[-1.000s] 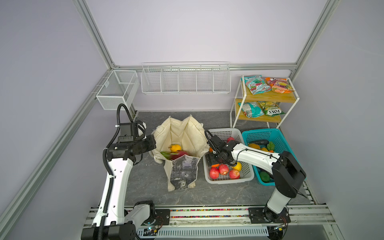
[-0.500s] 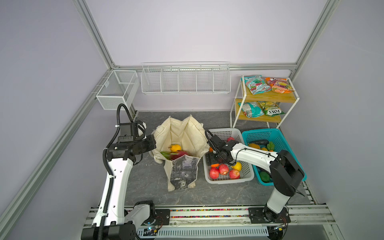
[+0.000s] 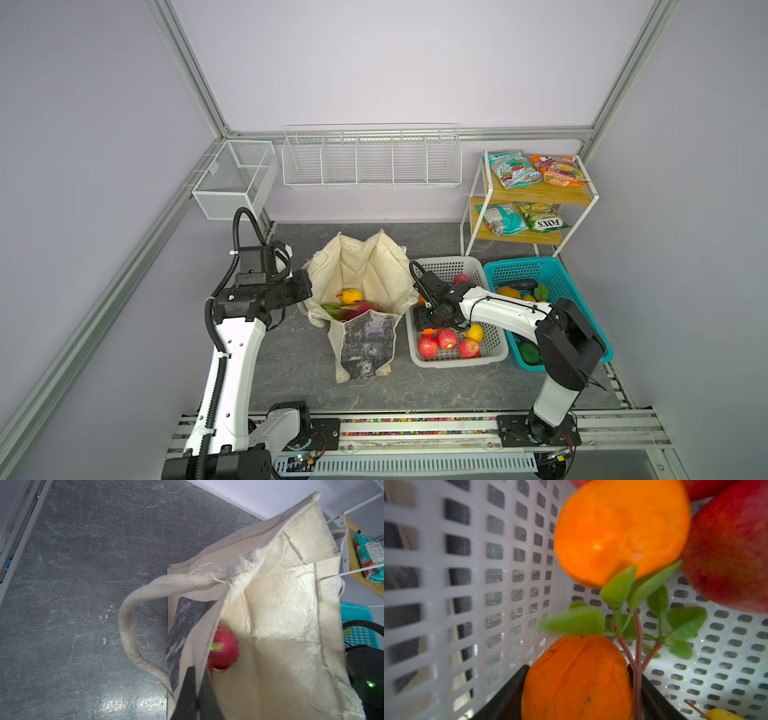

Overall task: Place the food into the grocery bag and tie it
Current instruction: 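Lower the right gripper onto the orange with green leaves and close, then lift the orange with the right gripper and carry it over the bag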

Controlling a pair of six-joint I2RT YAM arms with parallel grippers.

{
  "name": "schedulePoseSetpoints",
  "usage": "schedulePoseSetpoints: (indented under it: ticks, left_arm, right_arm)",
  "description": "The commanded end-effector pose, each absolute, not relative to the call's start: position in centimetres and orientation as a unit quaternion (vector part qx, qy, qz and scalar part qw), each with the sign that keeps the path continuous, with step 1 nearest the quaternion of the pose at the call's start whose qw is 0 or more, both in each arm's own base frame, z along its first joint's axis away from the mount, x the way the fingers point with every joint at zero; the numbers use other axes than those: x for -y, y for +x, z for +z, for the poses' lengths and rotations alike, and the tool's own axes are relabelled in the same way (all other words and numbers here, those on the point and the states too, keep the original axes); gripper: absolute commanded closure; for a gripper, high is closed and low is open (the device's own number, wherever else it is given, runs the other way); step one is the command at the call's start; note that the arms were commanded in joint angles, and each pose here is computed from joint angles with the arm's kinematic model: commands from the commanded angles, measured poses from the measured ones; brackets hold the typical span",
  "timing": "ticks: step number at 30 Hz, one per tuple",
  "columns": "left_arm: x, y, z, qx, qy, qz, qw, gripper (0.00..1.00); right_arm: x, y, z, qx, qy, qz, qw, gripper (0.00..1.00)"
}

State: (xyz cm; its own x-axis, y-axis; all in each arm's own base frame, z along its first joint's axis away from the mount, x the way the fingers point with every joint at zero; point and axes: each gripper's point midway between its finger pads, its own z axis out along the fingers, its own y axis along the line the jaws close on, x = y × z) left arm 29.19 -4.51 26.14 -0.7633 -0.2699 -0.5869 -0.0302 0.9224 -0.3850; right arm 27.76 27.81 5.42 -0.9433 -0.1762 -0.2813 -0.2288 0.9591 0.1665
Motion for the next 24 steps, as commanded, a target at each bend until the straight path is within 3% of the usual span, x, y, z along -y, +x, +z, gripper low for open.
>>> schedulePoseSetpoints:
  ticks: [1,11,24]
  left_arm:
    - [4.7,28.5,26.3,-0.921,-0.074,-0.184,0.335,1.0]
    - [4.7,28.5,26.4,-0.921,-0.075,-0.184,0.335,1.0]
    - [4.8,28.5,26.4,-0.921,-0.074,-0.185,0.336,1.0]
  right_arm:
    - [-27.5,27.2,4.5,-0.983,-0.096,0.098,0.119,0.31]
    - [-26.2,27.6,7.2,-0.981,-0.093,0.086,0.148,0.37]
    - [-21.4,29.0,15.8,-0.968,-0.06,0.083,0.228,0.4]
